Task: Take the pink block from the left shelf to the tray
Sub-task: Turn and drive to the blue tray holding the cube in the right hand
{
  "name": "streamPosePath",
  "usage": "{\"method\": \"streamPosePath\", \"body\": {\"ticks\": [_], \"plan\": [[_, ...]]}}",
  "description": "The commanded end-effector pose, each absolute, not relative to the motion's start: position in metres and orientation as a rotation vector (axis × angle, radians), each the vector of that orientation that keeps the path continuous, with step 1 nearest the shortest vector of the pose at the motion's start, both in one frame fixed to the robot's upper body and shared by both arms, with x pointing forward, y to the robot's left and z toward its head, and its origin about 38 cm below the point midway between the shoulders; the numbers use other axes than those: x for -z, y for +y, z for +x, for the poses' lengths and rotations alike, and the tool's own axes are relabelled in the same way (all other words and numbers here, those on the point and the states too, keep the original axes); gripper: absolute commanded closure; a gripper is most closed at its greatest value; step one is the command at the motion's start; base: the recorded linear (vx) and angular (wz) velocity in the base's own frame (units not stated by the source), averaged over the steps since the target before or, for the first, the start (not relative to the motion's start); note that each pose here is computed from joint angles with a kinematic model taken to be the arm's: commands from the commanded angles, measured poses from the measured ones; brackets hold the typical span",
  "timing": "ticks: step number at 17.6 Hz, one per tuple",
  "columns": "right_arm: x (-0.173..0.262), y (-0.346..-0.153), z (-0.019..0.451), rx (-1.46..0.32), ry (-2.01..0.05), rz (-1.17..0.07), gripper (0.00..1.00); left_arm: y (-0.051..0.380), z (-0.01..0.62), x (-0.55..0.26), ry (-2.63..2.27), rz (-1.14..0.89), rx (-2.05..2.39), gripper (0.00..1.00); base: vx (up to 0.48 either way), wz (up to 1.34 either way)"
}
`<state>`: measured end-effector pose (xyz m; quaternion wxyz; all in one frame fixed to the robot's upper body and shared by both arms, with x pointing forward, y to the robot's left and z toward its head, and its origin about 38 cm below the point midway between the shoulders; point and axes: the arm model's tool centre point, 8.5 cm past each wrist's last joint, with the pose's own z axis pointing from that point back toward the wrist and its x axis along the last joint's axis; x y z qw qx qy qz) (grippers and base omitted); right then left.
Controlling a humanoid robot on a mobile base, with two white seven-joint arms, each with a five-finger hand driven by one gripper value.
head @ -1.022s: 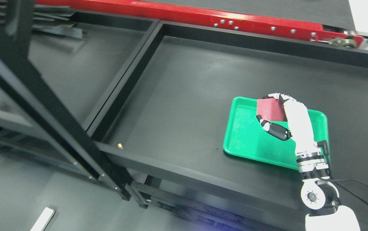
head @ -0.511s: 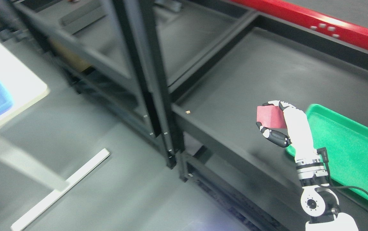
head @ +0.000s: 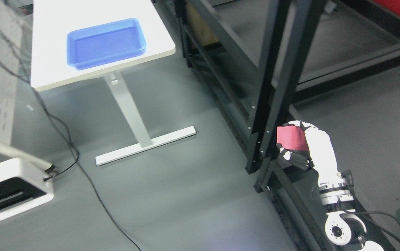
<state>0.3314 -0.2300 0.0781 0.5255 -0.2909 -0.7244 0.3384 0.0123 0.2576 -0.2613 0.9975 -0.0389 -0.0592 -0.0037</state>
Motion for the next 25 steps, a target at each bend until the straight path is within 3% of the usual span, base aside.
{"method": "streamPosePath", "body": {"ticks": [1,3,5,6,9,13,17,25], "plan": [[-0.09,-0.229,0.34,-0.834,-1.774,-0.709,0.98,0.268,0.005,0.261,-0.115,-0.063,0.008,0.0,-0.109,0.99],[-0.093,-0.237,0.341,-0.833,-1.782,-0.729,0.98,0.268,0.005,0.261,-0.115,-0.063,0.008,0.0,-0.071,0.89],[-0.098,-0.264,0.334,-0.868,-1.806,-0.779,0.98,0.268,0.005,0.261,-0.115,-0.063,0.008,0.0,-0.039,0.77],[-0.096,-0.265,0.329,-0.868,-1.818,-0.772,0.98,0.268,0.005,0.261,-0.115,-0.063,0.008,0.0,-0.022,0.75],[-0.083,-0.26,0.306,-0.827,-1.87,-0.743,0.98,0.268,0.005,0.261,-0.115,-0.063,0.008,0.0,0.018,0.64],[-0.07,-0.239,0.293,-0.829,-1.874,-0.671,0.99,0.268,0.005,0.261,-0.115,-0.063,0.008,0.0,0.07,0.5],[-0.069,-0.253,0.291,-0.812,-1.848,-0.71,0.99,0.268,0.005,0.261,-0.115,-0.063,0.008,0.0,0.114,0.43],[-0.077,-0.249,0.291,-0.804,-1.928,-0.702,0.99,0.268,0.005,0.261,-0.115,-0.063,0.008,0.0,0.193,0.33]]}}
